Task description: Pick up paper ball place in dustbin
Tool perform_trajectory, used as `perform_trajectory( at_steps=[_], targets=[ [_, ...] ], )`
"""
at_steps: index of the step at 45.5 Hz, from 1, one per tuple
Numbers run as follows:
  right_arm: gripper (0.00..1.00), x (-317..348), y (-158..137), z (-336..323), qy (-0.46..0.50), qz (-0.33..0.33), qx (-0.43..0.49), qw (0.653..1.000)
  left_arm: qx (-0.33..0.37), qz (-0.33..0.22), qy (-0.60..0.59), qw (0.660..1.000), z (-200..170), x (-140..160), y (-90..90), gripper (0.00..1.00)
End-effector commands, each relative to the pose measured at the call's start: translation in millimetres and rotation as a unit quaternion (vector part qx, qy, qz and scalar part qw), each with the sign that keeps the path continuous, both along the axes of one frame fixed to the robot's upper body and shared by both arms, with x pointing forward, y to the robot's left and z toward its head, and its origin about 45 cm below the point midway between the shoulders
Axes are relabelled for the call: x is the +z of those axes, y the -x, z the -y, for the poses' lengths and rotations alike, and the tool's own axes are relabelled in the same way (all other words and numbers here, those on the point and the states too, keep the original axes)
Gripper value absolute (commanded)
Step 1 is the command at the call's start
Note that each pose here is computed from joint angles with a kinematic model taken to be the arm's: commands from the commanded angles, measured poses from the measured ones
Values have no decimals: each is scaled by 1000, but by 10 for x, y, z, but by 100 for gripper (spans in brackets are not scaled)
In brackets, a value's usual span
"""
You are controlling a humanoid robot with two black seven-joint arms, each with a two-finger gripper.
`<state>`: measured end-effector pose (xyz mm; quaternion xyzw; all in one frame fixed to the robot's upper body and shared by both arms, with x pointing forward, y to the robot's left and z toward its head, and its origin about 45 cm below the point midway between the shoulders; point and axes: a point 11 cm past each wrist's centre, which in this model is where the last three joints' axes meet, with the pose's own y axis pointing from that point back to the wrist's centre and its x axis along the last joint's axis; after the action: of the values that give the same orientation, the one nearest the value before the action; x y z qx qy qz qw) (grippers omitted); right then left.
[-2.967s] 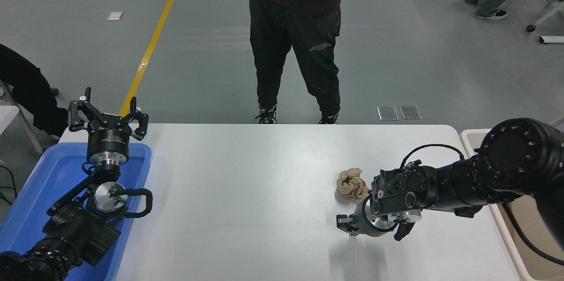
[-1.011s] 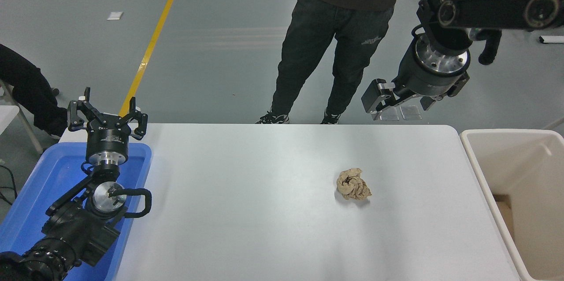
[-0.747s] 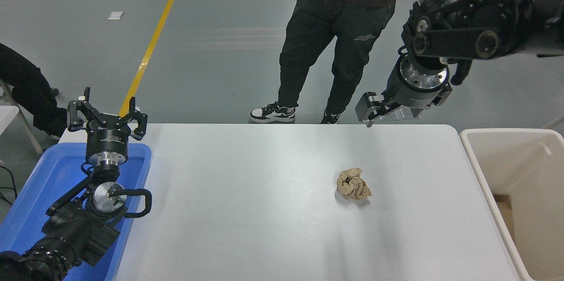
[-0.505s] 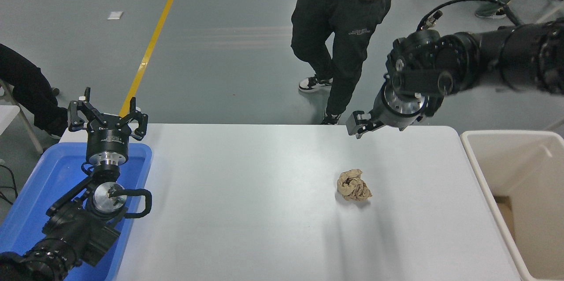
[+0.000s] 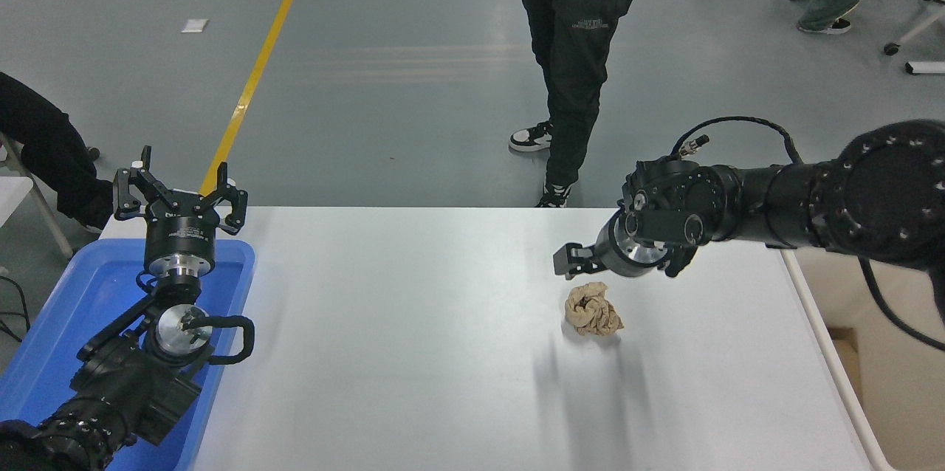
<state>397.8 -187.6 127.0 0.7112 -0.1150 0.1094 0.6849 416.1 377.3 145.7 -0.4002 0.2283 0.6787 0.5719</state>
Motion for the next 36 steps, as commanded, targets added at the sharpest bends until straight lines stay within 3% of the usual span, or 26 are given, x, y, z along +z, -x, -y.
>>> perform_trajectory(
  at_steps=[1,36],
  targets=[
    [100,-356,80,116,-4,25,-24,999,0,-1,0,1000,-4,0,0,99],
    [99,-643,178,117,-34,53,-65,996,0,1,0,1000,-5,2,1,99]
  ],
)
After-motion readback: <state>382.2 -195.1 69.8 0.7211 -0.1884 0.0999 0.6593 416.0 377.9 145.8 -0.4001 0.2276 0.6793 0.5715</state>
